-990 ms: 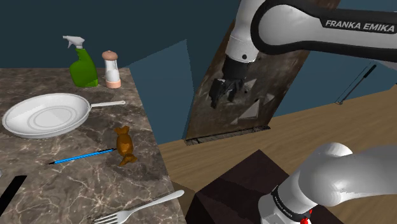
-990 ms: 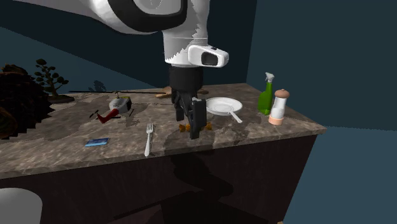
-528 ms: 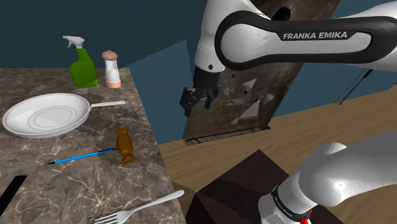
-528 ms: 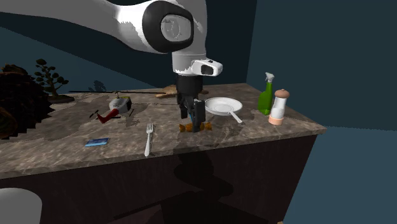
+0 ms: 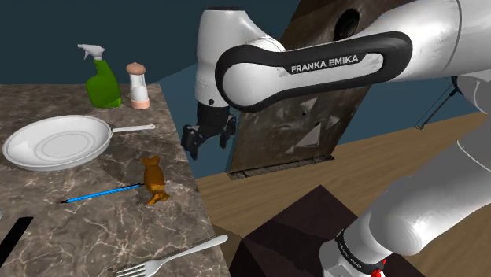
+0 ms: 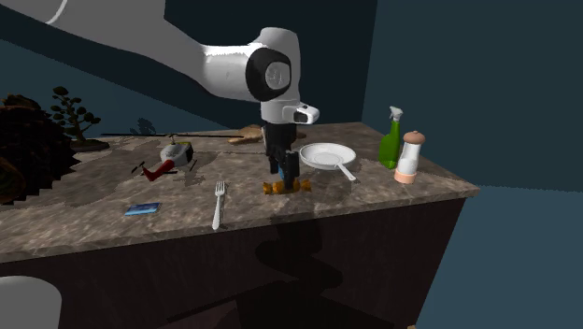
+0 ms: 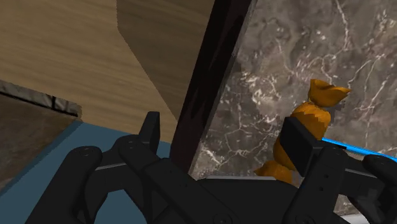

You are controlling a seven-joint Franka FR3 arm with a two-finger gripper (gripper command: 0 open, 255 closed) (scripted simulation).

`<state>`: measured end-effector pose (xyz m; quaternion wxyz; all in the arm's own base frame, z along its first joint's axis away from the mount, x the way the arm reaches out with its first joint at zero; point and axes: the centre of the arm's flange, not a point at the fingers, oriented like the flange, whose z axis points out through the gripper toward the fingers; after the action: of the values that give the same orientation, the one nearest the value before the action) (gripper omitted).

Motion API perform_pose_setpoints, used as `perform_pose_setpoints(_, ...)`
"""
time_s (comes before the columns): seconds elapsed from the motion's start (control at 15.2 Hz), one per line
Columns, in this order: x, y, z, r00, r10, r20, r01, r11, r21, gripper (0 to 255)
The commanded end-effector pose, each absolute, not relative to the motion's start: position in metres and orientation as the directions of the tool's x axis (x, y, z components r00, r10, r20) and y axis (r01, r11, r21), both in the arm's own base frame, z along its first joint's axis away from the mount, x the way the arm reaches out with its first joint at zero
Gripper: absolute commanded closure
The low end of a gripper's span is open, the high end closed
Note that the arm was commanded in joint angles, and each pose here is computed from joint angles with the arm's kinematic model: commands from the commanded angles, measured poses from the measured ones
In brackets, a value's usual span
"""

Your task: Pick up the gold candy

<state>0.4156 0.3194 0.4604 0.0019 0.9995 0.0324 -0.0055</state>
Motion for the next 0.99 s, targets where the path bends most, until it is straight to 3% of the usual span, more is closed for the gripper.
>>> perform_pose_setpoints(0.0,0.424,0.342,0.446,0.998,0.06,-0.01,0.06,-0.998,0.006,0)
perform_pose_setpoints(0.92,0.475,0.456,0.365,0.999,0.045,-0.008,0.045,-0.999,0.026,0)
